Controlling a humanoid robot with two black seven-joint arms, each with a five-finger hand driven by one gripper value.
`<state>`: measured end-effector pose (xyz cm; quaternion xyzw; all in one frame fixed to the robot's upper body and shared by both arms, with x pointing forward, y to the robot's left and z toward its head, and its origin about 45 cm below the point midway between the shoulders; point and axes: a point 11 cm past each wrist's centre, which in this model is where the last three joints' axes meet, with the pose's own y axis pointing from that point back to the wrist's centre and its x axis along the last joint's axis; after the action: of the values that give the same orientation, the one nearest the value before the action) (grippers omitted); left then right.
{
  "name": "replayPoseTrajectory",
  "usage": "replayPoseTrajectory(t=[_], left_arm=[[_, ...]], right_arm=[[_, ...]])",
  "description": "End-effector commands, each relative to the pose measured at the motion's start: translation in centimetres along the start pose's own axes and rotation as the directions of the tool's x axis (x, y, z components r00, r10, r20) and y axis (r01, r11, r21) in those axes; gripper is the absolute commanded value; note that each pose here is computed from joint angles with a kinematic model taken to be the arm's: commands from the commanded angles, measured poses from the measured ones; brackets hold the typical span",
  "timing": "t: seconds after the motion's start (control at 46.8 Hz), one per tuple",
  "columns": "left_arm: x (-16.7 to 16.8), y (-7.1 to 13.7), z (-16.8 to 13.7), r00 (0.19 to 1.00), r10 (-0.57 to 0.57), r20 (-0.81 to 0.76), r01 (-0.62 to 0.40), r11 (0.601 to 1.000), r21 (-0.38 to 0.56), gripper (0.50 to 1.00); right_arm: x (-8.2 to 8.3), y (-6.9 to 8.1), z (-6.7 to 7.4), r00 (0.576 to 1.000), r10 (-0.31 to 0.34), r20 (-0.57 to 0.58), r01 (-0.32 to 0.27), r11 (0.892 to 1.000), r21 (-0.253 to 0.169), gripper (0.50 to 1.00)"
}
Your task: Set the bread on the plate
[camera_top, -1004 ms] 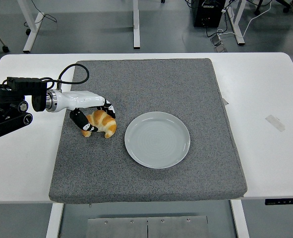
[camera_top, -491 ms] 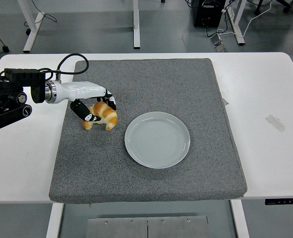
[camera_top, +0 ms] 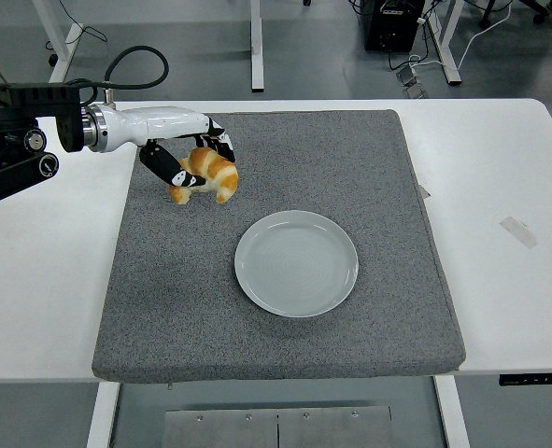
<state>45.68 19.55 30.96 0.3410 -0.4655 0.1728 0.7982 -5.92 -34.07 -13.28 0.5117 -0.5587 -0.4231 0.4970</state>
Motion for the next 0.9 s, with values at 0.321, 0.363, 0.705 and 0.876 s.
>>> replayPoseTrajectory(t=[0.321, 0.363, 0.705, 0.876], left_arm=[[3.8, -1.1, 3.1, 0.999, 0.049, 0.024, -0.047, 0.997, -0.063, 0.667], [4.0, -1.4, 3.5, 0.998, 0.05, 0.03, -0.048, 0.996, -0.071, 0.667], [5.4, -2.3, 5.7, 0.997, 0.056, 0.047, -0.051, 0.992, -0.112, 0.667], [4.5, -3.7, 7.1, 0.998, 0.036, 0.051, -0.028, 0.99, -0.142, 0.667]], right_arm=[[0.0, 0.0, 0.0, 1.0, 0.0, 0.0, 0.0, 1.0, 0.0, 1.0], [0.0, 0.0, 0.0, 1.0, 0.0, 0.0, 0.0, 1.0, 0.0, 1.0], [0.0, 0.0, 0.0, 1.0, 0.0, 0.0, 0.0, 1.0, 0.0, 1.0], [0.0, 0.0, 0.0, 1.0, 0.0, 0.0, 0.0, 1.0, 0.0, 1.0]])
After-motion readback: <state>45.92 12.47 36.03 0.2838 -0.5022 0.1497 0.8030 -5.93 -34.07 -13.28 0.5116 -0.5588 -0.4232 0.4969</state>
